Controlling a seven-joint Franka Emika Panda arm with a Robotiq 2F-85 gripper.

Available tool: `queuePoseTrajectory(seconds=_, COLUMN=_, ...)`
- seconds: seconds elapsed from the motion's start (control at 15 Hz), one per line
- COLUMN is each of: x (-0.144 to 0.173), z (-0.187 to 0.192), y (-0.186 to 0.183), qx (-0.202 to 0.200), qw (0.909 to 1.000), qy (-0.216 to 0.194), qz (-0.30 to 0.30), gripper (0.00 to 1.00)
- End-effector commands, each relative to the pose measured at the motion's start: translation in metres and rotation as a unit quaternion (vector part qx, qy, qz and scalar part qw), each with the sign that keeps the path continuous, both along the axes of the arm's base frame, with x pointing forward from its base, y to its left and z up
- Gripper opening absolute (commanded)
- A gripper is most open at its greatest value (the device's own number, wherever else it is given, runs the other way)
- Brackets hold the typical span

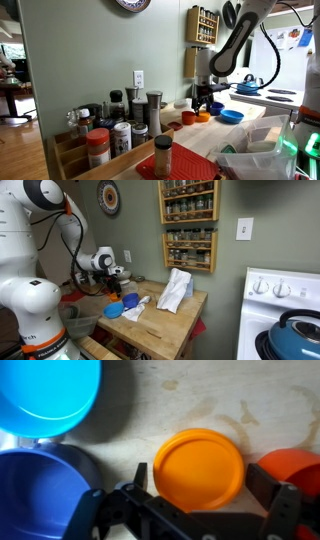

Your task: Move the orange bowl to the right then put the orange lid on top of the bowl

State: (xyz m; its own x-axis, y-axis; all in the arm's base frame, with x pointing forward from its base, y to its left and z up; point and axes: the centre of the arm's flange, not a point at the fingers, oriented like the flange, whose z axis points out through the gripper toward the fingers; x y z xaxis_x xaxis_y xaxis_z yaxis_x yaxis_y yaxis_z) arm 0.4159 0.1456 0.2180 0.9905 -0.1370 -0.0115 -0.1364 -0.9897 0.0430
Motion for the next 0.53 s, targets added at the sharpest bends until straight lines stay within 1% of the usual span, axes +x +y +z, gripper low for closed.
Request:
queuePoseTrajectory(seconds=0.0, x=-0.0011, z=-0.0012, y=0.0004, qx=0.000, qw=1.0000, qy=-0.006, qz=0.006, gripper=1.00)
queuePoseTrajectory(seconds=0.2, x=-0.0018, z=-0.0009, y=0.0002, qx=0.000, qw=1.0000, qy=-0.006, qz=0.006, gripper=1.00)
queuePoseTrajectory(seconds=0.27, x=-0.0021, z=-0.0014, y=0.0003, qx=0.001, qw=1.0000, qy=-0.006, qz=0.008, gripper=0.79)
queuePoseTrajectory(seconds=0.47, x=-0.0019, z=-0.0004, y=0.0009, qx=0.002, qw=0.9999, qy=-0.008, qz=0.007, gripper=0.60)
